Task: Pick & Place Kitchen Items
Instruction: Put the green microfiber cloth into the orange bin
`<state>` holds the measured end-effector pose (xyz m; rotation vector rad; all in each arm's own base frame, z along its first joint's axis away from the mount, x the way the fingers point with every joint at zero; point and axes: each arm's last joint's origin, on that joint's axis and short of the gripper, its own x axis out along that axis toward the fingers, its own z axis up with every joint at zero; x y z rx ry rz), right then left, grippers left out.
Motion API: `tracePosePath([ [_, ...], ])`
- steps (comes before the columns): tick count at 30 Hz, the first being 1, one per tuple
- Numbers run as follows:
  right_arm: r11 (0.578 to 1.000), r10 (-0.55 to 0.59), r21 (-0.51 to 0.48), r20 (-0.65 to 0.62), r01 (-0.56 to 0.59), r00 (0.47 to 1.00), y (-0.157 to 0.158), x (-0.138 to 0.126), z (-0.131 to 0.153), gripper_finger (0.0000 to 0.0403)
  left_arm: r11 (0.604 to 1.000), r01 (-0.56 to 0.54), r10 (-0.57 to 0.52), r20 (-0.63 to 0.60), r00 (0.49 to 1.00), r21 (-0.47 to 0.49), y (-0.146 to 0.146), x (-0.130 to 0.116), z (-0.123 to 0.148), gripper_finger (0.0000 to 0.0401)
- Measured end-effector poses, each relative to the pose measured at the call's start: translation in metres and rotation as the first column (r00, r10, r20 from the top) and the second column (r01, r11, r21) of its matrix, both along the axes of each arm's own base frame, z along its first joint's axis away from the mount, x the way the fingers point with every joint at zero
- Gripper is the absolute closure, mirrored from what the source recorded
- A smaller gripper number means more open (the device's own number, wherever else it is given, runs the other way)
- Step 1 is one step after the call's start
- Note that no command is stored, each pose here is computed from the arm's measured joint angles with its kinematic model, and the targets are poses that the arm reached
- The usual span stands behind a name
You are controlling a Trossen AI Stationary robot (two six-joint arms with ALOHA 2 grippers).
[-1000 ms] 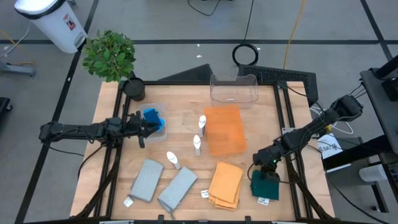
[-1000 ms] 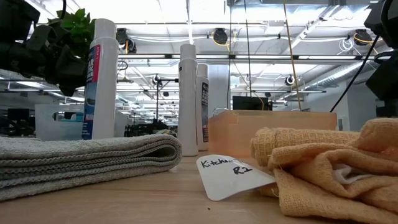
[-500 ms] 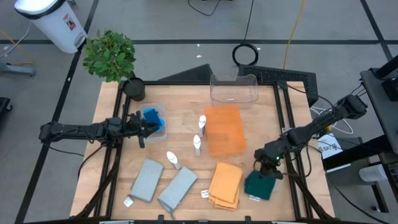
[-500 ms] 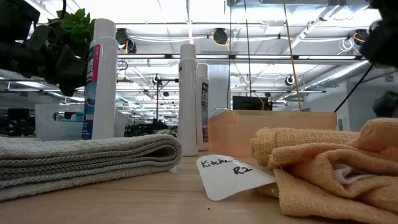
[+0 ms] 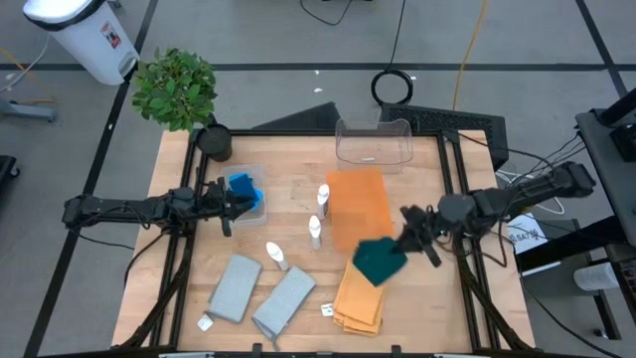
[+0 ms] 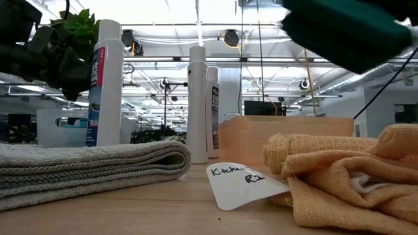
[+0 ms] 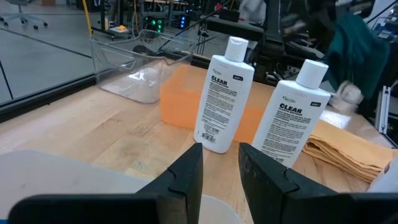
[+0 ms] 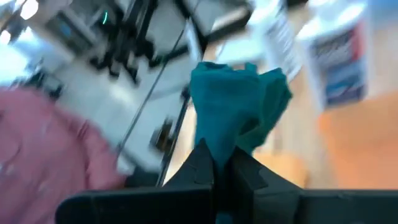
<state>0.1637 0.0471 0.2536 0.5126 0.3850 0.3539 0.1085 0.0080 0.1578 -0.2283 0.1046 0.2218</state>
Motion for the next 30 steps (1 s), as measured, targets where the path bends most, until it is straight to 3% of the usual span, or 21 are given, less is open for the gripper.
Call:
tracePosePath([
  [4,0.982,-0.189,-0.014,0.022,0.19,0.982,-0.019,0.01,0.0,0.0403,1.0,0.0,0.0,0.001,1.0,0.0,0.0,0.0,0.0,0.0293],
  [12,0.877,-0.481,-0.06,-0.082,0.477,0.873,-0.058,0.03,-0.019,0.0403,1.0,0.0,0.0,0.0,1.0,0.0,0.0,0.0,0.0,0.0293],
  [26,0.811,-0.585,-0.188,-0.237,0.555,0.775,-0.093,0.06,-0.067,0.0403,1.0,0.0,0.0,0.001,1.0,0.0,0.0,0.0,0.0,0.0293],
  [30,0.762,-0.645,-0.274,-0.237,0.587,0.726,-0.098,0.064,-0.077,0.0403,1.0,0.0,0.0,0.001,1.0,0.0,0.0,0.0,0.0,0.0293],
])
